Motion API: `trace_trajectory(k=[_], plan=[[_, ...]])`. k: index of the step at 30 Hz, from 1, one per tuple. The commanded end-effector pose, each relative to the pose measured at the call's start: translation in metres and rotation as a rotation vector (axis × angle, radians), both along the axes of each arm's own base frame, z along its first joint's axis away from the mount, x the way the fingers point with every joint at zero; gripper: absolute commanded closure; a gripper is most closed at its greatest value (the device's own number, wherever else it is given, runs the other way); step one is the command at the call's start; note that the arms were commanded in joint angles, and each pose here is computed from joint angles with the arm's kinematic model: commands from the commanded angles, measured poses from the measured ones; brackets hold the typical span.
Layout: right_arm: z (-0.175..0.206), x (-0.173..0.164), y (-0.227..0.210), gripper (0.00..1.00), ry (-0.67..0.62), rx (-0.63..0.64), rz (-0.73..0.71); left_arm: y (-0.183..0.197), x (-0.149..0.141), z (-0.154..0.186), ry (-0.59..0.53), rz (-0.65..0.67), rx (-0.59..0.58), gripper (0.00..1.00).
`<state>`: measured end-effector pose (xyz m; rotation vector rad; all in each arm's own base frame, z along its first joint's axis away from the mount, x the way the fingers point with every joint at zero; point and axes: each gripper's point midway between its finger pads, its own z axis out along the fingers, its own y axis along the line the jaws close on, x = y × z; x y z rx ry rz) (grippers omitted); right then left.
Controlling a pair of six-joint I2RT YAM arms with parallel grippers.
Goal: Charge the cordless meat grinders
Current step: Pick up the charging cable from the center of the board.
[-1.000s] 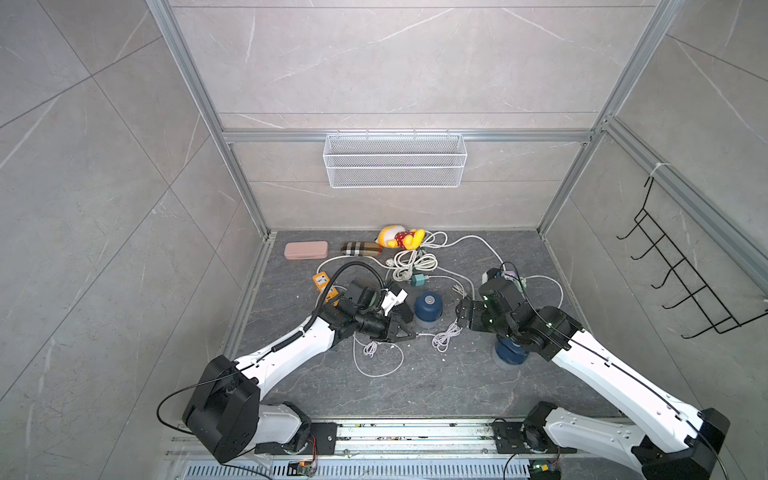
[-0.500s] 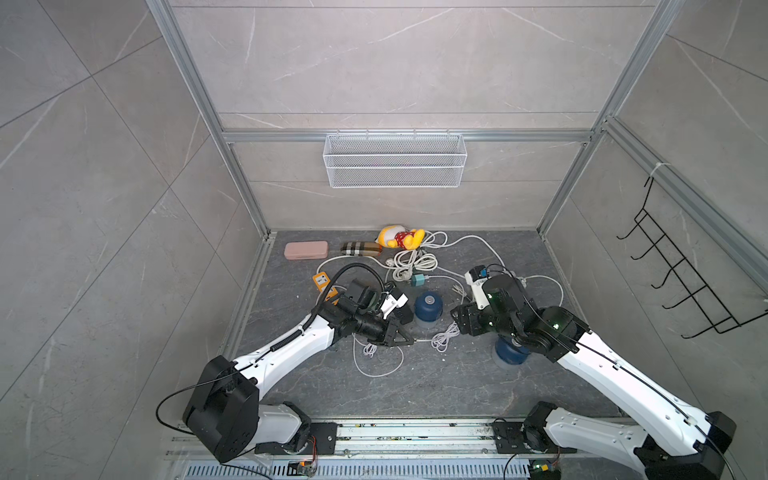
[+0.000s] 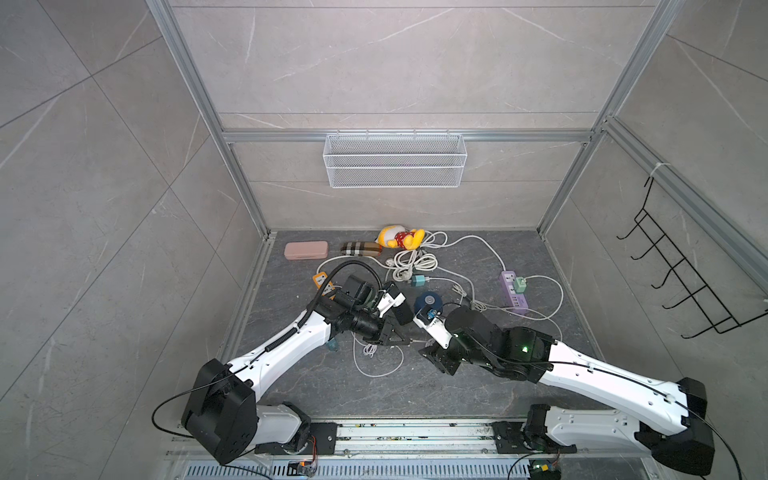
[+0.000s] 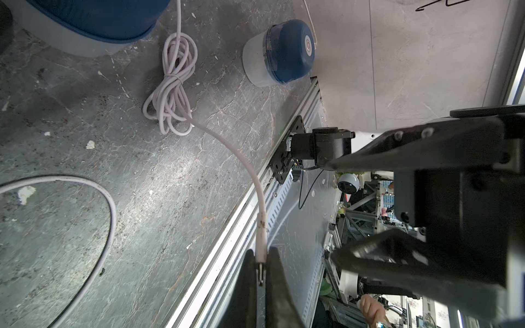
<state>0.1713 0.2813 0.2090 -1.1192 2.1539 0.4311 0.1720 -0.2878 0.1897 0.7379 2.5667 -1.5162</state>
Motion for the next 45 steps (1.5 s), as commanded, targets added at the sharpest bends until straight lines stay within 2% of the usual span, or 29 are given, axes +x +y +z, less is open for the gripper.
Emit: trace_trajectory(k=[1,4,7,13,17,24,37,43,45], plan=[[0.000,0.000,0.007,0.56,-0.046,-0.025,0.053,0.000,-0.008,0.027,-0.029,-0.052,-0.077,1.00],[-0.004,0.003,0.011,0.63,-0.062,-0.056,0.063,0.000,-0.013,0.030,-0.012,-0.074,-0.089,1.00],[-0.010,0.001,0.017,0.64,-0.057,-0.084,0.090,0.000,-0.016,0.031,0.000,-0.086,-0.091,1.00],[-0.017,0.010,0.020,0.55,-0.093,-0.140,0.073,0.001,-0.019,0.031,0.015,-0.095,-0.099,1.00],[-0.012,0.016,0.023,0.55,-0.129,-0.129,0.057,0.000,-0.020,0.029,0.032,-0.098,-0.097,1.00],[-0.012,0.014,0.030,0.68,-0.130,-0.142,0.089,-0.001,-0.021,0.028,0.050,-0.107,-0.105,1.00],[-0.011,0.012,0.034,0.79,-0.138,-0.169,0.110,-0.001,-0.022,0.027,0.064,-0.116,-0.108,1.00],[-0.011,0.014,0.036,0.94,-0.138,-0.165,0.091,-0.002,-0.022,0.029,0.067,-0.117,-0.115,1.00],[-0.012,0.016,0.035,0.98,-0.142,-0.167,0.076,-0.002,-0.021,0.029,0.064,-0.110,-0.116,0.87]])
